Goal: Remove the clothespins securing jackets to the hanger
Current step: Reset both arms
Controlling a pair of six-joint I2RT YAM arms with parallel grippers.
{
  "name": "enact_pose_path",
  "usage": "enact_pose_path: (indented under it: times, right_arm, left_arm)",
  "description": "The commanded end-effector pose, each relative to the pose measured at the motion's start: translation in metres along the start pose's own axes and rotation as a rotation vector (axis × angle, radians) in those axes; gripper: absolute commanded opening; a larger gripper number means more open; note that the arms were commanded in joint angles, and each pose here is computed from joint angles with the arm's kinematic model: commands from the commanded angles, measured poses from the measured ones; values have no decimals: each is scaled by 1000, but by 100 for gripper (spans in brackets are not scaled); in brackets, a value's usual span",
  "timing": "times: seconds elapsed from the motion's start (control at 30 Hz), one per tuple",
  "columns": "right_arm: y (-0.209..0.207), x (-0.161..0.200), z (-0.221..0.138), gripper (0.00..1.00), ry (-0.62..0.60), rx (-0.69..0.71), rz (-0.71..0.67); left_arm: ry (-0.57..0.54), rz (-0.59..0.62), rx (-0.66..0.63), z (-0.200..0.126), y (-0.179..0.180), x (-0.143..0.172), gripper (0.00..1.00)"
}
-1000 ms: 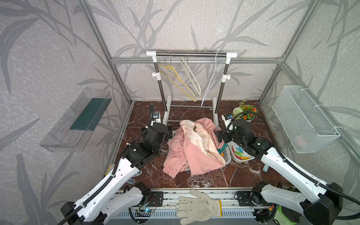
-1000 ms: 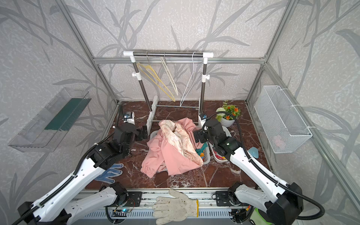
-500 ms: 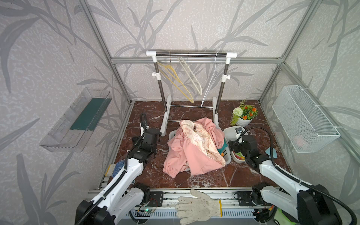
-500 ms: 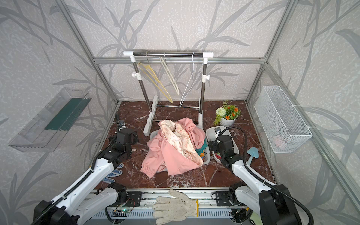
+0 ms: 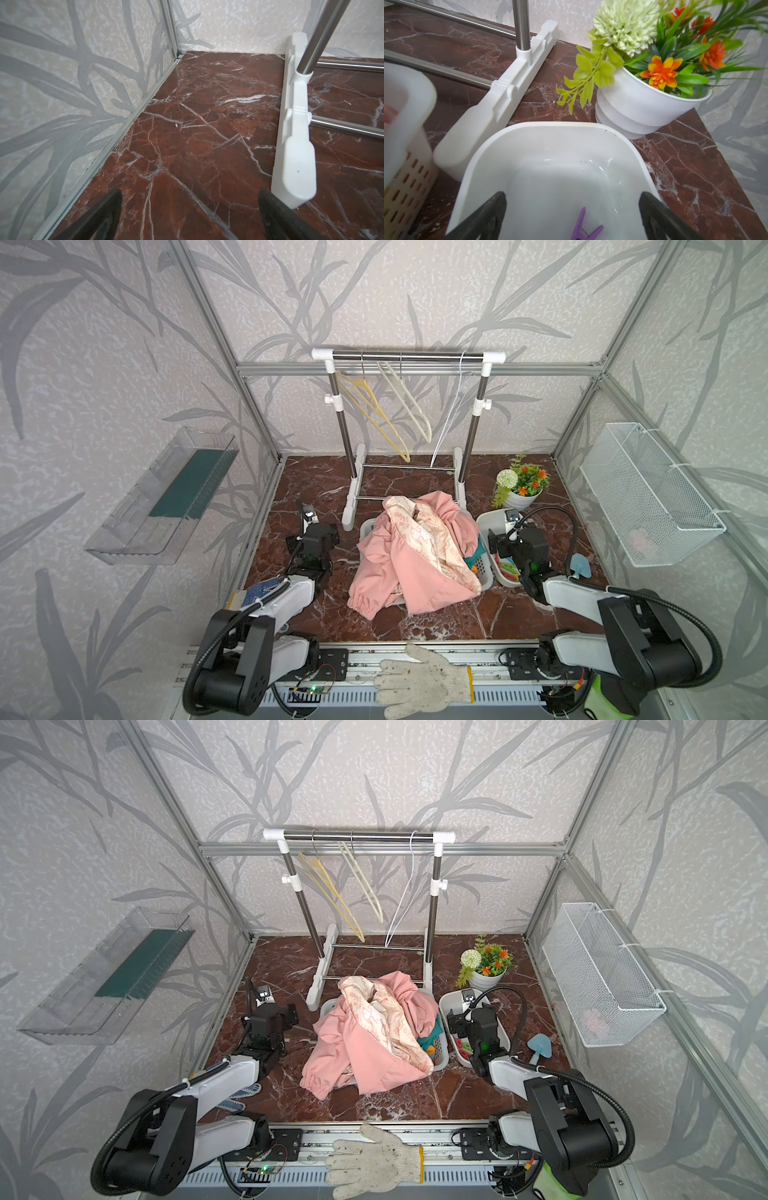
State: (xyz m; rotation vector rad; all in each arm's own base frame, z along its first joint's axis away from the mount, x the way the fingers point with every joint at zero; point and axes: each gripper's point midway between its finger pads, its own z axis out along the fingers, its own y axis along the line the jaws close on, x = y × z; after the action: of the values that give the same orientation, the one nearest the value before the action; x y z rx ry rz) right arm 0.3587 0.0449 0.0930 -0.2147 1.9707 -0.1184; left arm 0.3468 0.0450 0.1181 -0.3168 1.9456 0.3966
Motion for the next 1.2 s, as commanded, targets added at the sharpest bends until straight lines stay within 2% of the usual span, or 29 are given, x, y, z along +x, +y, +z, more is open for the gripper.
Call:
enact_pose_path:
  times: [0.0, 0.07, 0.17, 0.27, 0.43, 1.17]
  right_arm:
    - [-4, -20, 13, 99, -94, 7, 10]
    - [-1, -9, 21, 99, -88, -2, 5]
    - [-4, -14, 23, 98, -134, 19, 28]
    - [-6, -9, 25, 98, -57, 28, 21]
    - [-8, -10, 31, 99, -41, 22, 34]
    - [-11, -10, 35, 99, -22, 1, 59]
  left_arm:
    - [-95, -18, 41, 12, -5, -17, 99]
    - [-101, -25, 51, 21, -6, -15, 99]
    - [-73, -40, 82, 33, -9, -3, 99]
    - [-58, -24, 98, 43, -15, 3, 99]
    - [-35, -61, 28, 46, -2, 5, 99]
    - [-35, -63, 29, 46, -2, 5, 99]
